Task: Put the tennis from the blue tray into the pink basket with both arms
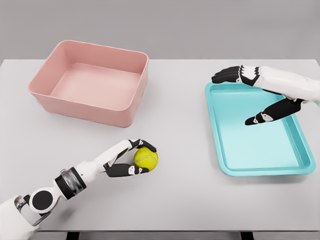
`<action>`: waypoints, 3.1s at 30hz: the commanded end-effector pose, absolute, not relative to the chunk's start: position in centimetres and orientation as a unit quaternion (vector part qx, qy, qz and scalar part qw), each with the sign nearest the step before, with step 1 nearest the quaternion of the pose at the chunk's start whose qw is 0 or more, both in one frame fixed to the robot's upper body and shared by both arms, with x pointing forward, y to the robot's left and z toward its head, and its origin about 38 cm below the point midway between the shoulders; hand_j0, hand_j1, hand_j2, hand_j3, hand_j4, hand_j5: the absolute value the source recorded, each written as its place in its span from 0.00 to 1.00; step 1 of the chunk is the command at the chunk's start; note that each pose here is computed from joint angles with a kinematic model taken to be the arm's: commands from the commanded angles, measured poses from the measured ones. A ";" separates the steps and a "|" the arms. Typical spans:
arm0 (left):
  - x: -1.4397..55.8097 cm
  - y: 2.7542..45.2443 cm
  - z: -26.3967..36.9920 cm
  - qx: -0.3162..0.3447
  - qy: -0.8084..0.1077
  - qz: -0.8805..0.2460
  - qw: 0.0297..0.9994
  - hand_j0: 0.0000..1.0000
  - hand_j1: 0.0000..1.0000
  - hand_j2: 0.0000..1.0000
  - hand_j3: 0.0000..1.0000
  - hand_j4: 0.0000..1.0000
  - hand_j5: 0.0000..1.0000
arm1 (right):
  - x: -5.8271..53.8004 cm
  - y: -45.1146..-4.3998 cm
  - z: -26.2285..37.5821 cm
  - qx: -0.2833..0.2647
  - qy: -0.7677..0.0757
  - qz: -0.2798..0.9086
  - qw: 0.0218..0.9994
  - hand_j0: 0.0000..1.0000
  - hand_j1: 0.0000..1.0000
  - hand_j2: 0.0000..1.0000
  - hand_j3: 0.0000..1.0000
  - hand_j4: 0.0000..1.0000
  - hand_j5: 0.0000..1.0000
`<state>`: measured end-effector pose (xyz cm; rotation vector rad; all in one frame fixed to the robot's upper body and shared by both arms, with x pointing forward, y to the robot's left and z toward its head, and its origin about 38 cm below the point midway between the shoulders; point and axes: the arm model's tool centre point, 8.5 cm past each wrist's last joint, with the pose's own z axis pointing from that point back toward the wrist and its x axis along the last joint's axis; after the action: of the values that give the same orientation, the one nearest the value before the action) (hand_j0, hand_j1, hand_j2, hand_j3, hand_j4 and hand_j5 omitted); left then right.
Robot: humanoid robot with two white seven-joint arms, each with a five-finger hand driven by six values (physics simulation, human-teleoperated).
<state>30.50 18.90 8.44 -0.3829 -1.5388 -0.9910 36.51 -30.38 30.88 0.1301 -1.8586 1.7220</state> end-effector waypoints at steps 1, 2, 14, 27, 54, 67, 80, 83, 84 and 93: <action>30.5 18.9 8.6 -0.167 -0.666 -0.425 0.590 0.55 0.55 0.55 0.55 0.55 0.55 | 36.5 -30.4 30.9 0.051 -0.700 0.645 0.300 1.00 1.00 1.00 1.00 1.00 1.00; 30.5 18.8 8.7 -0.168 -0.666 -0.426 0.589 0.55 0.55 0.55 0.55 0.55 0.55 | 36.5 -30.4 30.9 0.051 -0.700 0.646 0.300 1.00 1.00 1.00 1.00 1.00 1.00; 31.6 18.3 11.6 -0.177 -0.714 -0.426 0.527 0.55 0.55 0.55 0.55 0.55 0.55 | 36.5 -30.3 30.4 0.055 -0.699 0.645 0.303 1.00 1.00 1.00 1.00 1.00 1.00; 33.0 18.2 14.4 -0.176 -0.749 -0.430 0.474 0.55 0.55 0.55 0.55 0.55 0.55 | 36.5 -30.3 30.4 0.054 -0.699 0.646 0.302 1.00 1.00 1.00 1.00 1.00 1.00; 37.2 20.5 21.5 -0.114 -0.797 -0.426 0.414 0.53 0.53 0.53 0.53 0.53 0.53 | 36.4 -30.2 30.2 0.057 -0.699 0.645 0.304 1.00 1.00 1.00 1.00 1.00 1.00; 38.9 23.9 24.5 -0.066 -0.807 -0.413 0.417 0.52 0.52 0.52 0.52 0.52 0.52 | 36.3 -30.4 30.2 0.056 -0.696 0.647 0.306 1.00 1.00 1.00 1.00 1.00 1.00; 41.3 25.7 24.9 -0.015 -0.773 -0.402 0.491 0.52 0.52 0.52 0.52 0.52 0.52 | 36.3 -30.4 29.9 0.058 -0.696 0.646 0.308 1.00 1.00 1.00 1.00 1.00 1.00; 42.0 26.5 24.4 -0.004 -0.757 -0.392 0.523 0.53 0.53 0.53 0.53 0.53 0.53 | 36.3 -30.5 30.0 0.057 -0.695 0.647 0.308 1.00 1.00 1.00 1.00 1.00 1.00; 42.4 26.9 24.4 0.001 -0.755 -0.389 0.527 0.53 0.53 0.53 0.53 0.53 0.53 | 36.3 -30.5 30.0 0.057 -0.695 0.647 0.308 1.00 1.00 1.00 1.00 1.00 1.00; 43.9 29.5 22.9 0.025 -0.731 -0.363 0.577 0.53 0.53 0.53 0.53 0.53 0.53 | 36.3 -30.4 30.0 0.058 -0.695 0.647 0.308 1.00 1.00 1.00 1.00 1.00 1.00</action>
<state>43.60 28.85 23.29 0.0486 -1.7317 -0.8687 36.29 -30.37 29.88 0.1490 -1.8370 1.7170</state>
